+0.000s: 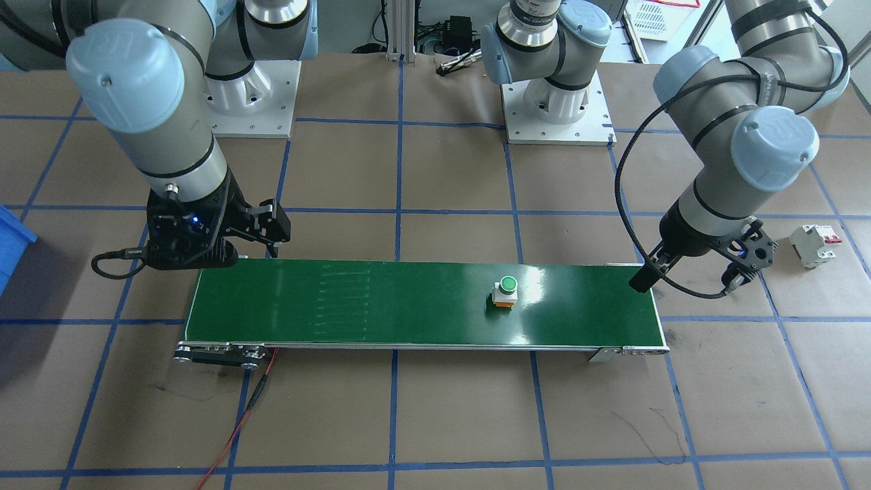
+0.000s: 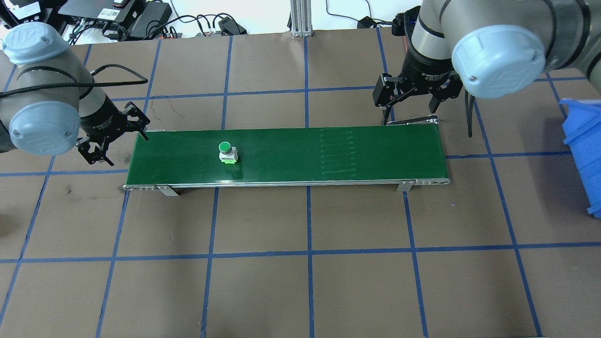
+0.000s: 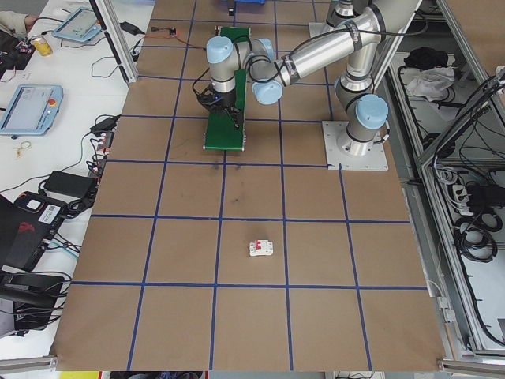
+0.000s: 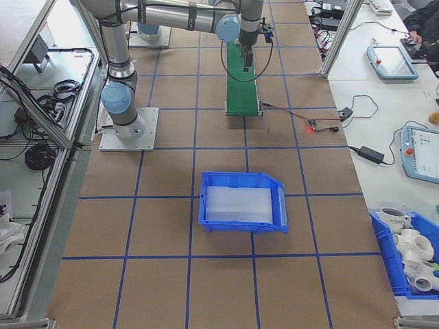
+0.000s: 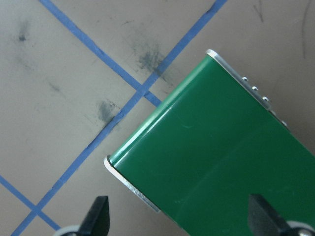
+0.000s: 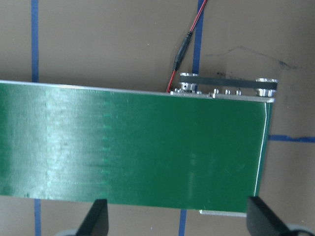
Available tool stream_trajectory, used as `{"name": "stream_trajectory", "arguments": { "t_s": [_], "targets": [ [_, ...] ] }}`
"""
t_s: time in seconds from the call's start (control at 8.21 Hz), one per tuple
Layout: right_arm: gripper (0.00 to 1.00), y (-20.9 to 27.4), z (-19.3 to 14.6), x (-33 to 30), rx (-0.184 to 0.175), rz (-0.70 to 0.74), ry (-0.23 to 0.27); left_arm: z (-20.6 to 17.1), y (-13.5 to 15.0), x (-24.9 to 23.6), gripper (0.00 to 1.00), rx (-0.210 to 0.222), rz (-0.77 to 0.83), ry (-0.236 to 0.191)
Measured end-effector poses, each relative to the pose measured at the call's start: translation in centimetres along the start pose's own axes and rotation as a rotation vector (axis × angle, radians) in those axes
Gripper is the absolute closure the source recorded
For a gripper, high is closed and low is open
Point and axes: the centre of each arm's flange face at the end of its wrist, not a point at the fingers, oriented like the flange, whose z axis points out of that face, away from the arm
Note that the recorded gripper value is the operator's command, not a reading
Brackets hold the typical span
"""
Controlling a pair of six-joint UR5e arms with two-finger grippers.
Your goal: Move button from left to right
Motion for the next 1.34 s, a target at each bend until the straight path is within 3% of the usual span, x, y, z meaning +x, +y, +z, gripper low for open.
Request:
{"name": "stream_trajectory", "arguments": {
  "t_s": [0.37, 0.73, 0.97, 1.34],
  "targets": [
    [0.00, -1.8, 5.6, 0.1, -0.020, 0.001, 0.010, -10.1, 4.5, 3.8, 0.00, -0.005, 0.177, 0.007],
    [0.00, -1.6, 7.1, 0.2, -0.041, 0.006, 0.011, -20.9, 9.1, 6.8, 0.00, 0.010, 0.293, 0.018],
    [0.00, -1.6, 7.2, 0.2, -0.042, 0.011, 0.008, -23.9, 11.3, 6.8, 0.00, 0.039, 0.341, 0.041],
    [0.01, -1.5, 7.4, -0.1, -0.047, 0.038, -0.019, -25.1, 12.0, 6.5, 0.00, 0.068, 0.449, 0.047]
  ]
}}
